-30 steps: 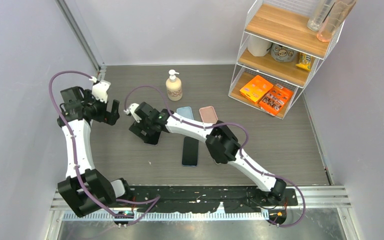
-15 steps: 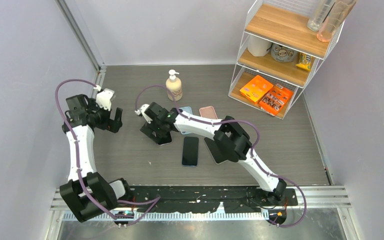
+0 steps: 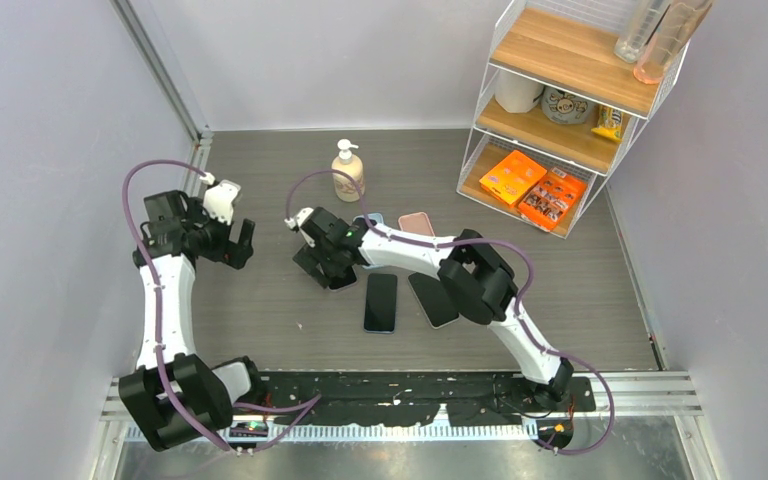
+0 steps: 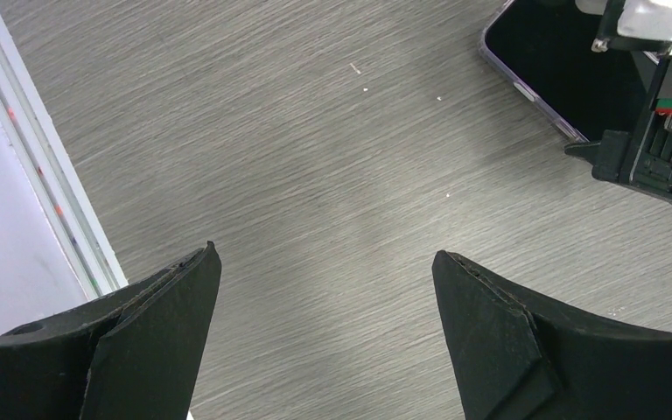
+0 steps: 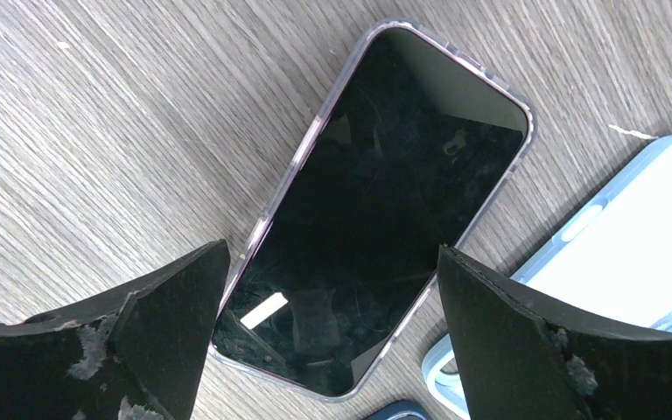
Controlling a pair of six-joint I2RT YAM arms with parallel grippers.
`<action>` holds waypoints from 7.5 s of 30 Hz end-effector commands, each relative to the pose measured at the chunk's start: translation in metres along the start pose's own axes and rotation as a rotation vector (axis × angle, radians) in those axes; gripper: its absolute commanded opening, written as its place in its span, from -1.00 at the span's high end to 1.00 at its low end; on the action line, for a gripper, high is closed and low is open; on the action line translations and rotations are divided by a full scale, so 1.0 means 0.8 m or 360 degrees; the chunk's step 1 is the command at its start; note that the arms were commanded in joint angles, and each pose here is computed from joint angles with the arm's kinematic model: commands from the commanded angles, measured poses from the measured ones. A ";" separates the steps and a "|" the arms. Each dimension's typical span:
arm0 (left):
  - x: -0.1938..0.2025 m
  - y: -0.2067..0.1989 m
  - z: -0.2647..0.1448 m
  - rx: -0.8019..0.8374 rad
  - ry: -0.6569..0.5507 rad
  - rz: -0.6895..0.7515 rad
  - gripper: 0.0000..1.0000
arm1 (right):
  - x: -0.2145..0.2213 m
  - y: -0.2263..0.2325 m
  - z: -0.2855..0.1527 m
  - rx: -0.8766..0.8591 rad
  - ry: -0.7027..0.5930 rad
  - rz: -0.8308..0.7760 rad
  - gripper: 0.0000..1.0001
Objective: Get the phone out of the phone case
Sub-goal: Pick up the phone at the center of the board.
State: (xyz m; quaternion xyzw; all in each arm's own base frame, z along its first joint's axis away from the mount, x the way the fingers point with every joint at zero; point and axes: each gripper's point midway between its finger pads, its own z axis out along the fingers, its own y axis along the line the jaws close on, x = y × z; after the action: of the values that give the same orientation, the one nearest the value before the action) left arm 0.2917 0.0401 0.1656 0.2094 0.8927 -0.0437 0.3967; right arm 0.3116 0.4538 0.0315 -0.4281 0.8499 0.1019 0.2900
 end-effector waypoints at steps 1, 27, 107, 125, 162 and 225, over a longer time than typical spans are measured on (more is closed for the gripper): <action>-0.006 -0.001 0.000 -0.0013 -0.0025 0.0002 -0.99 | 0.010 -0.022 -0.019 0.0057 0.0059 0.0121 -0.91; 0.003 0.000 0.012 0.0031 0.0039 -0.0034 -0.99 | 0.022 -0.032 -0.006 -0.0061 0.0112 0.0360 -0.91; -0.088 -0.055 -0.048 0.0225 -0.0418 -0.0299 -0.99 | -0.111 -0.007 -0.196 -0.0246 -0.0425 -0.0161 0.90; -0.172 -0.206 -0.071 0.1247 -0.0283 -0.0632 -0.92 | -0.107 -0.025 -0.317 -0.0101 -0.0775 -0.0549 0.90; -0.169 -0.260 -0.031 0.1543 -0.0134 -0.0227 1.00 | -0.089 -0.052 -0.390 0.0070 -0.0909 -0.0509 -0.97; -0.174 -0.361 -0.191 0.1710 -0.0960 0.0384 1.00 | 0.007 0.026 -0.422 -0.1218 -0.1088 -0.0499 0.34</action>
State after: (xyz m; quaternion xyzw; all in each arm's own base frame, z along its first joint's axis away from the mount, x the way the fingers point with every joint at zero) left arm 0.1522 -0.2300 0.3198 0.4382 0.6073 -0.5050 0.4290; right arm 0.1552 0.3166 0.2864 -0.5662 0.5535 0.4813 0.3762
